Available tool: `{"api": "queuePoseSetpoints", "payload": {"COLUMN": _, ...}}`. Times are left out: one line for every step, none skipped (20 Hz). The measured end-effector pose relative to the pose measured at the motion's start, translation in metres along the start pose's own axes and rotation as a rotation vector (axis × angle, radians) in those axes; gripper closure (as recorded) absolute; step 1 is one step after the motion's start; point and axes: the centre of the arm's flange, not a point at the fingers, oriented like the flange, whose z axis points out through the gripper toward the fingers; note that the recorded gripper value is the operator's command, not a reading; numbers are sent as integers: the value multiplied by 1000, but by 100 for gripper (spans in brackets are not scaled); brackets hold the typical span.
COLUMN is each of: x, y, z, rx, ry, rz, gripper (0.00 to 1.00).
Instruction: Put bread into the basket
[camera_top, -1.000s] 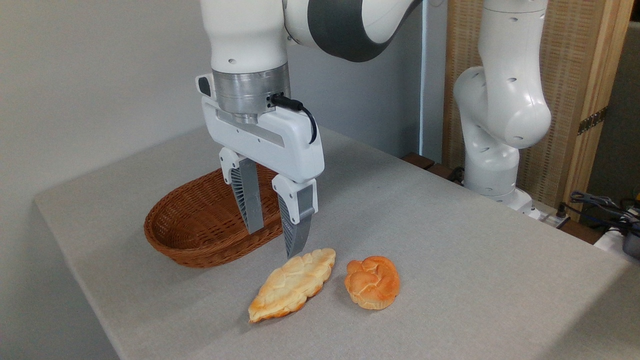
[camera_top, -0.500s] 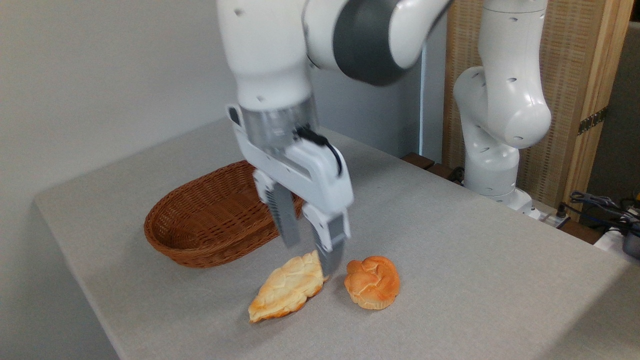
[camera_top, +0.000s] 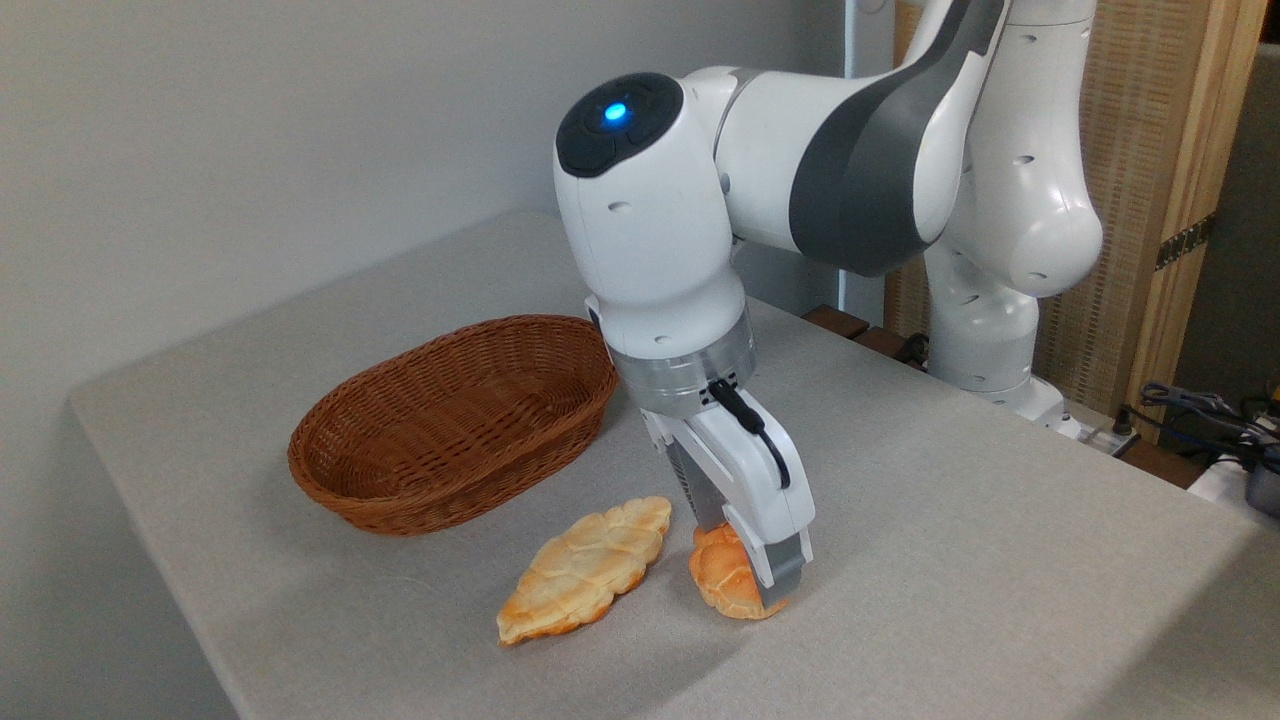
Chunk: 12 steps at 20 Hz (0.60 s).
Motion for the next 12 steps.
{"api": "queuePoseSetpoints", "payload": {"x": 0, "y": 1, "z": 3, "rx": -6, "ry": -2, "rz": 11, "gripper": 0}}
{"api": "queuePoseSetpoints", "payload": {"x": 0, "y": 2, "z": 6, "rx": -13, "ry": -5, "rz": 19, "gripper": 0}}
{"api": "queuePoseSetpoints", "payload": {"x": 0, "y": 3, "z": 10, "rx": -20, "ry": -7, "rz": 27, "gripper": 0}}
{"api": "queuePoseSetpoints", "payload": {"x": 0, "y": 4, "z": 13, "rx": -27, "ry": -10, "rz": 31, "gripper": 0}}
{"api": "queuePoseSetpoints", "payload": {"x": 0, "y": 5, "z": 16, "rx": -32, "ry": -12, "rz": 33, "gripper": 0}}
{"api": "queuePoseSetpoints", "payload": {"x": 1, "y": 6, "z": 18, "rx": -36, "ry": -14, "rz": 35, "gripper": 0}}
{"api": "queuePoseSetpoints", "payload": {"x": 2, "y": 7, "z": 19, "rx": -38, "ry": -15, "rz": 38, "gripper": 0}}
{"api": "queuePoseSetpoints", "payload": {"x": 3, "y": 7, "z": 20, "rx": -39, "ry": -16, "rz": 42, "gripper": 0}}
{"api": "queuePoseSetpoints", "payload": {"x": 5, "y": 8, "z": 20, "rx": -39, "ry": -17, "rz": 45, "gripper": 0}}
{"api": "queuePoseSetpoints", "payload": {"x": 6, "y": 9, "z": 20, "rx": -40, "ry": -18, "rz": 48, "gripper": 0}}
{"api": "queuePoseSetpoints", "payload": {"x": 7, "y": 9, "z": 20, "rx": -40, "ry": -18, "rz": 50, "gripper": 0}}
{"api": "queuePoseSetpoints", "payload": {"x": 9, "y": 10, "z": 21, "rx": -40, "ry": -19, "rz": 53, "gripper": 0}}
